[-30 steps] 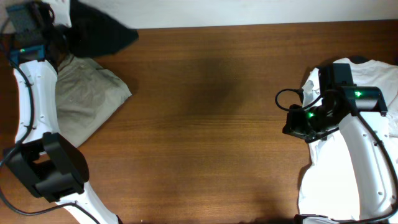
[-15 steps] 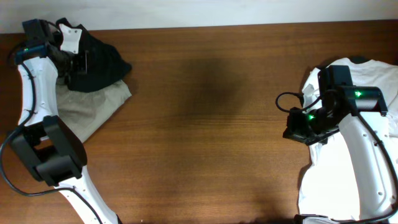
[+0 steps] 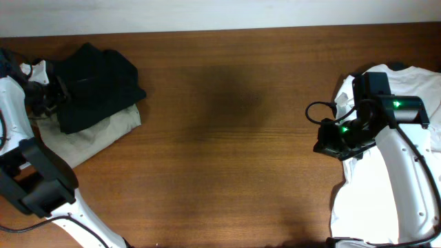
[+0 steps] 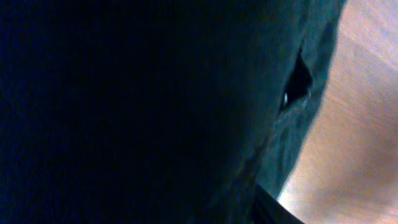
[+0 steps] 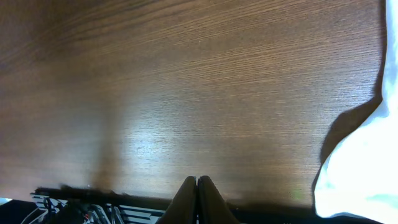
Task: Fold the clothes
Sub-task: 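Lower the pants onto the beige pile and release with the left gripper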
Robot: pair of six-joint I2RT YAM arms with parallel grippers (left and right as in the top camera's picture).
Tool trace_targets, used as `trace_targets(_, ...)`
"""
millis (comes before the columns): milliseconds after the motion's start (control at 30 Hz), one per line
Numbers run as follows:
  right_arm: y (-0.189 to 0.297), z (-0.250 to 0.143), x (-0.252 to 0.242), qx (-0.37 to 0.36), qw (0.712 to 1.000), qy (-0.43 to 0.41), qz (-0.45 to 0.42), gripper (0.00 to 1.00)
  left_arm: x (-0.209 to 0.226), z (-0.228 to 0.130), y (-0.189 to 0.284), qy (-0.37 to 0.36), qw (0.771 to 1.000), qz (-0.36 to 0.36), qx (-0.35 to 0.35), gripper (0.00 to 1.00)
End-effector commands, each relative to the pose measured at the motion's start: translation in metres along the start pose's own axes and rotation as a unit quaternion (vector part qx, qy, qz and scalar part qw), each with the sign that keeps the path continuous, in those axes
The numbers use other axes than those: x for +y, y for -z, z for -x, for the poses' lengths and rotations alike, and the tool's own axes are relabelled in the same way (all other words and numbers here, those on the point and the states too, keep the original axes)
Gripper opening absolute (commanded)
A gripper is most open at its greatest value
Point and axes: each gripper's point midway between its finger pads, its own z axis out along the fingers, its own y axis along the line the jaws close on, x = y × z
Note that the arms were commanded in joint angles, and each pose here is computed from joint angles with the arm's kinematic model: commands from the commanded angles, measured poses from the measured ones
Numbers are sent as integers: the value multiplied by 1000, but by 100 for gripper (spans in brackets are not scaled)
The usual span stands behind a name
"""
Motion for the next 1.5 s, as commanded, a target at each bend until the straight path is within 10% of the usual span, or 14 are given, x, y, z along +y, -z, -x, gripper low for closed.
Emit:
trace_targets(0, 5, 3, 2, -11, 1000, 2, 1, 7, -34, 9, 98, -27, 994, 14, -101, 41)
trace_targets(133, 5, 4, 2, -12, 1000, 3, 2, 7, -74, 1, 157, -84, 980, 70, -168, 21)
trace_targets(267, 5, 3, 2, -12, 1000, 2, 2, 8, -76, 12, 96, -118, 972, 165, -121, 23)
trace_targets(367, 5, 2, 2, -9, 1000, 1, 1, 7, -2, 24, -8, -31, 968, 246, -45, 0)
trace_targets(533, 5, 0, 1, -6, 1000, 0, 0, 8, 111, -15, -64, 167, 943, 285, 31, 1)
trace_targets(667, 5, 1, 1, -8, 1000, 1, -1, 8, 51, 8, -45, 119, 983, 142, 5, 8)
trace_targets(833, 5, 3, 1, -11, 1000, 2, 0, 8, 5, 53, 98, 37, 962, 199, -183, 16)
trace_targets(1100, 5, 1, 1, -7, 1000, 0, -1, 7, 124, 33, -79, 98, 962, 250, -40, 25)
trace_targets(1267, 5, 0, 1, -6, 1000, 0, -2, 6, 70, 64, -24, 69, 979, 170, -93, 36)
trace_targets(1467, 57, 39, 28, -128, 989, 69, 22, 6, -160, -4, 173, -270, 942, 73, -188, 47)
